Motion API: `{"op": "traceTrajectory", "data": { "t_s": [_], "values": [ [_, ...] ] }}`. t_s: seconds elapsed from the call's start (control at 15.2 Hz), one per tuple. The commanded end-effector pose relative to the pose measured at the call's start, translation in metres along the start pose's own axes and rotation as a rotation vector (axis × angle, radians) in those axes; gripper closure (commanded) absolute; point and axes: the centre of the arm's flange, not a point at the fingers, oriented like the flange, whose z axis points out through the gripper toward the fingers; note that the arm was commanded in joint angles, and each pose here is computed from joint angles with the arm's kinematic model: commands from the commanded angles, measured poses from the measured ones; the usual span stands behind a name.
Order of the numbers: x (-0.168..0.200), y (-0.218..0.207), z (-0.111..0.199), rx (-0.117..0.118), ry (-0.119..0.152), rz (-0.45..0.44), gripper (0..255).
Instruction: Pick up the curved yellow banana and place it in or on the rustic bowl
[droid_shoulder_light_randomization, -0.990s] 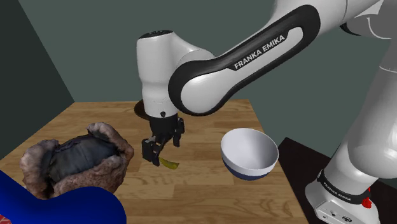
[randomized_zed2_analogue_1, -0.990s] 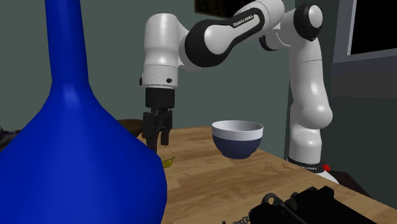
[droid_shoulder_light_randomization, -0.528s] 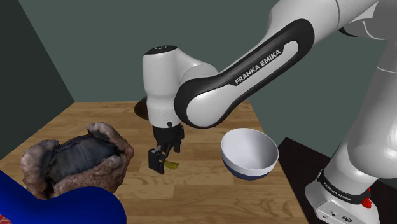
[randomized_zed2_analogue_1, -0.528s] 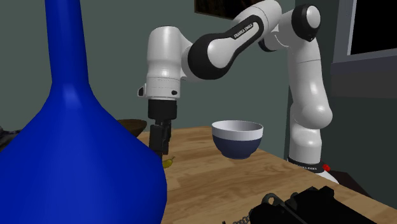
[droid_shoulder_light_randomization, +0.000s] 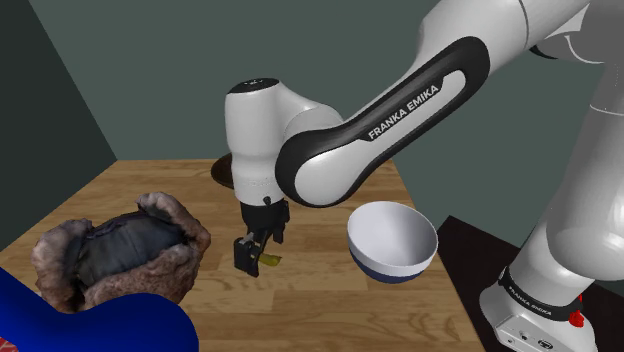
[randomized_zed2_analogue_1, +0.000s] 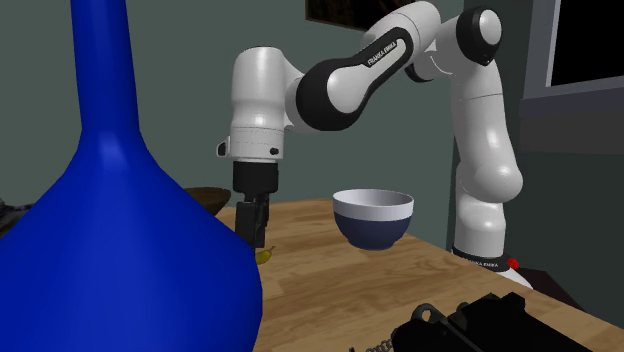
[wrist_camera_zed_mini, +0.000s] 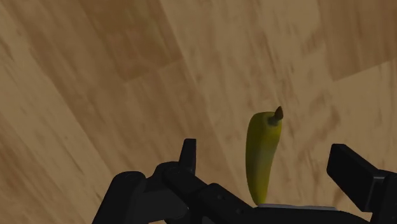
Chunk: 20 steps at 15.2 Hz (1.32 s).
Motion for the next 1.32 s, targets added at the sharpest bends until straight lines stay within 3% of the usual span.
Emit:
{"op": "traceTrajectory", "data": {
  "t_s": [0.0, 0.59, 1.25],
  "values": [
    [0.0, 0.0, 0.0, 0.0, 0.0, 0.0, 255],
    [0.0, 0.0, 0.0, 0.0, 0.0, 0.0, 255],
    [0.002, -0.004, -0.053, 0.0, 0.0, 0.0, 255]
  ]
}}
